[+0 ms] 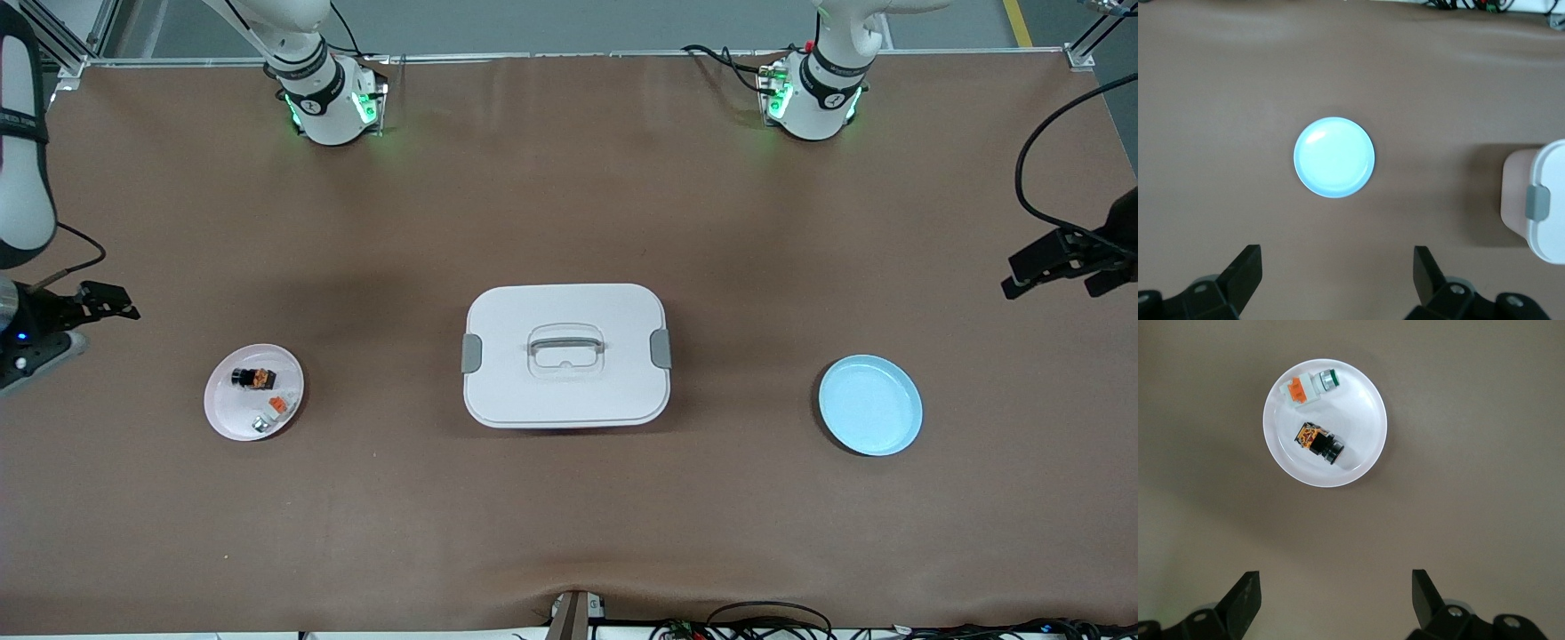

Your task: Transfer orange switch to right arm and place

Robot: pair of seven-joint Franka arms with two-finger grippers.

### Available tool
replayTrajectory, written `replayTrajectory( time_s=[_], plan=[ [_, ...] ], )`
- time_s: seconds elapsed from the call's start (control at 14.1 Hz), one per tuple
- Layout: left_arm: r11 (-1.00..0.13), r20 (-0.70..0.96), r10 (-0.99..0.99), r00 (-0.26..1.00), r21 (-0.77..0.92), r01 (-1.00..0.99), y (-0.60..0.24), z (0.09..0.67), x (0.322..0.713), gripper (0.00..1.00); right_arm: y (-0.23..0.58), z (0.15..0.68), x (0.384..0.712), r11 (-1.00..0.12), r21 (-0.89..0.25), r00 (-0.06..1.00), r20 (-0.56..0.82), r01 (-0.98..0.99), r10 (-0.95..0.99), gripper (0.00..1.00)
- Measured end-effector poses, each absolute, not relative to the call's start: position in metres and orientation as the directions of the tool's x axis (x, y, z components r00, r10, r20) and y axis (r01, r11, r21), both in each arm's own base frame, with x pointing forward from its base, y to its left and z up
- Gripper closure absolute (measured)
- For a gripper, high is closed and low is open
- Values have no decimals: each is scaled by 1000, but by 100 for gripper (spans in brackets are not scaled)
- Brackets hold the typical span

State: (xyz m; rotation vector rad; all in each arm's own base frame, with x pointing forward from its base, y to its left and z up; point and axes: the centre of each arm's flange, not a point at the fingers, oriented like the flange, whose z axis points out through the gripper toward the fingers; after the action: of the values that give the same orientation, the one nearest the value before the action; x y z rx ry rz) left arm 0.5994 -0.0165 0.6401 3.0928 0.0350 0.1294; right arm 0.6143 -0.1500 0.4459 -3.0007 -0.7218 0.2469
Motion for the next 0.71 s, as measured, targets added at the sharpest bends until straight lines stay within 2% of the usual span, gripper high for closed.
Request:
replayTrajectory(
  time_s=[0.28, 0.5, 0.71],
  plan=[
    [-998, 64, 40, 997, 46, 37, -5, 631, 580, 0, -95, 512, 605, -976, -14, 966, -143, 215, 215, 0],
    [-998, 97, 49, 994, 47, 44, -1, 619, 566, 0, -90, 567, 590, -1000, 22, 986, -168, -1, -5, 0],
    [-998, 117, 50, 992, 48, 44, -1, 621, 556, 0, -91, 604, 590, -998, 34, 992, -108, -56, -59, 0]
  ],
)
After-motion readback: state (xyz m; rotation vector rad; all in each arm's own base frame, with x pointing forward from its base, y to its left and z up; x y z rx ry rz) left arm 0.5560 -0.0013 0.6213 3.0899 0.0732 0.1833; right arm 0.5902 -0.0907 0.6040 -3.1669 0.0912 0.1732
